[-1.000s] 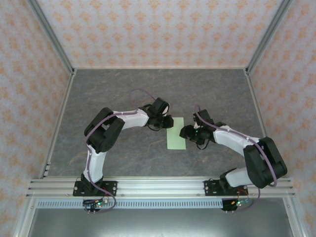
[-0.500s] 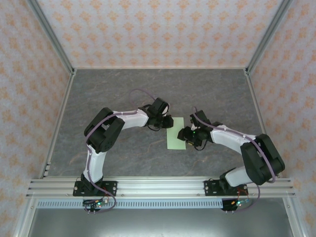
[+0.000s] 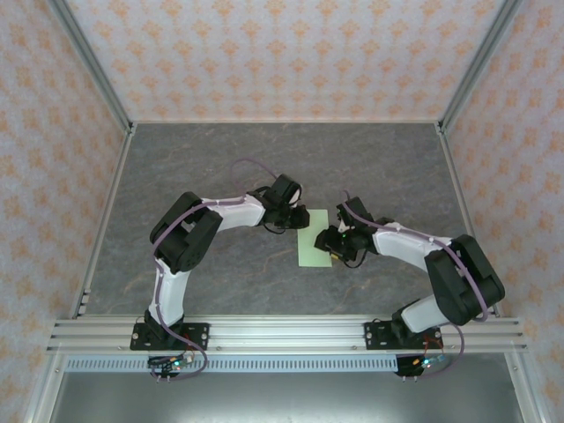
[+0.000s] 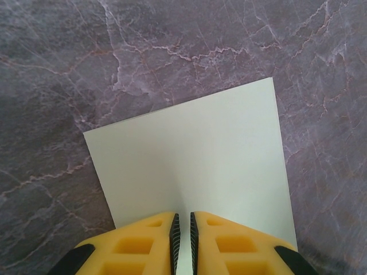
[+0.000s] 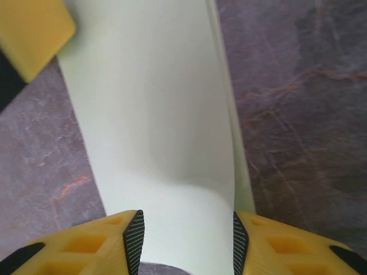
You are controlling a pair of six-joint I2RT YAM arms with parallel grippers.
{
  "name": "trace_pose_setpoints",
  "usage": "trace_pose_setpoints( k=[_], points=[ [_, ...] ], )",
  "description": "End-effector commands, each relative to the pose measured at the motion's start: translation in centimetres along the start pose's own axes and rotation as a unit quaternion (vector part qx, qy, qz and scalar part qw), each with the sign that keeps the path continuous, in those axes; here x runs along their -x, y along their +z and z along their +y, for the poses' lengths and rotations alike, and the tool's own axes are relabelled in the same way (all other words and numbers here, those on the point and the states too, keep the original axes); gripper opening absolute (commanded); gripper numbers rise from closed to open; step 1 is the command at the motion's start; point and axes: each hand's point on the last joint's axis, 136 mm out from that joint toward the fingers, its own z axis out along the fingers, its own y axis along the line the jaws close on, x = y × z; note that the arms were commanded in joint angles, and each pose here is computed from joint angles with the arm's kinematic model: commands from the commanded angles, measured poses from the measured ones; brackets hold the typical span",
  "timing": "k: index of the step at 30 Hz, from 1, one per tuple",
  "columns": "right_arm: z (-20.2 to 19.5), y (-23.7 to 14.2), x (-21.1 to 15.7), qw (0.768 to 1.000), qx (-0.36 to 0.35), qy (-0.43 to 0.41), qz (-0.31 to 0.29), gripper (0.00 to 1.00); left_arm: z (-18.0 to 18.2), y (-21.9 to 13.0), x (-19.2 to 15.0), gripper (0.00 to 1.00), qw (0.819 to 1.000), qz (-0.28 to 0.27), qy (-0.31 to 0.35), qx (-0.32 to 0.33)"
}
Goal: Fold a paper plane with a square sheet of paper (fold left side to right side)
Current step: Fold the triangle a second time at the center of the table.
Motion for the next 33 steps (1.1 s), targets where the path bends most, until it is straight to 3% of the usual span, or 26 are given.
trace_pose_setpoints(
  k=[1,6,8,13,20,25,33],
  points=[
    [1.9,-0.3,1.1,1.0,0.027,-0.004,-0.016,0.46,1.4,-0.5,-1.3,0.18,1.0,0.018,-0.004,0.022],
    [1.9,-0.6,1.7,0.999,0.022,-0.005,-0.025,0.45,0.4,-2.0,-0.5,0.21,1.0,0.003,0.008,0.015],
    [2.1,-0.6,2.0,0.999,0.031,0.001,-0.027,0.46,-0.2,-3.4,0.1,0.26,0.999,-0.017,0.031,0.01],
    [2.9,-0.3,3.2,0.997,0.068,0.018,-0.022,0.46,-2.4,-8.8,1.7,0.51,0.992,-0.096,0.077,-0.021],
    [3.9,0.0,5.3,0.997,0.077,0.015,-0.012,0.45,-4.1,-14.7,-1.4,0.64,0.973,-0.159,0.154,-0.06],
    [4.0,0.8,6.6,0.998,0.067,0.009,0.0,0.4,-5.4,-14.6,-6.8,0.67,0.961,-0.13,0.242,-0.024],
    [4.1,0.6,7.4,0.998,0.067,0.011,-0.001,0.22,-8.8,-12.5,-10.2,0.69,0.94,-0.122,0.318,0.014]
  ],
)
